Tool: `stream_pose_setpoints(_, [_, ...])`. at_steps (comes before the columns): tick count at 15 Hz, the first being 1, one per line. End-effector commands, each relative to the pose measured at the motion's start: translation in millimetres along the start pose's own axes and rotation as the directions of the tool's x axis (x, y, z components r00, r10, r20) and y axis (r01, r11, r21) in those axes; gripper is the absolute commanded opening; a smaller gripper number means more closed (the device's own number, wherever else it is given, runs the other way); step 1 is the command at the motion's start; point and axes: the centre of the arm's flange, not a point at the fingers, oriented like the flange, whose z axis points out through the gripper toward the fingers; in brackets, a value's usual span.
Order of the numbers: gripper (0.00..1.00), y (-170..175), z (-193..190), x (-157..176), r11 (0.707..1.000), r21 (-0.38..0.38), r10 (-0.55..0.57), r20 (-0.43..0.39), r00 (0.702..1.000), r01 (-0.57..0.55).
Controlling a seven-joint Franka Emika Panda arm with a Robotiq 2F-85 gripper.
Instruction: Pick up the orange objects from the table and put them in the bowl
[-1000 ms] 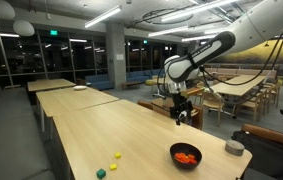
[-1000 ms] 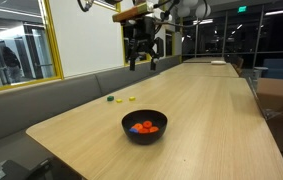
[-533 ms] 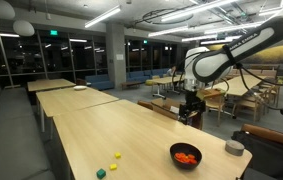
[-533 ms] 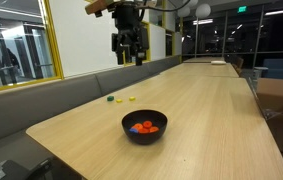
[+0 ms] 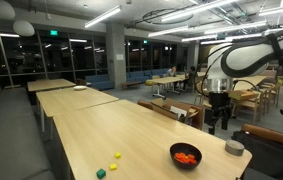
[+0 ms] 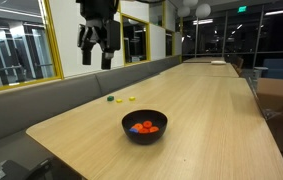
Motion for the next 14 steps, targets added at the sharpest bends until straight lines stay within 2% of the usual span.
stream_pose_setpoints(1, [1.00, 6, -17, -26, 0.994, -0.029, -0.105, 0.074, 0.992, 0.107])
stream_pose_setpoints(6, [1.00, 11, -13, -35, 0.986, -0.091, -0.130, 0.123, 0.984, 0.142])
stream_pose_setpoints(14, [1.00, 8, -1, -29, 0.989, -0.079, -0.110, 0.138, 0.984, 0.121])
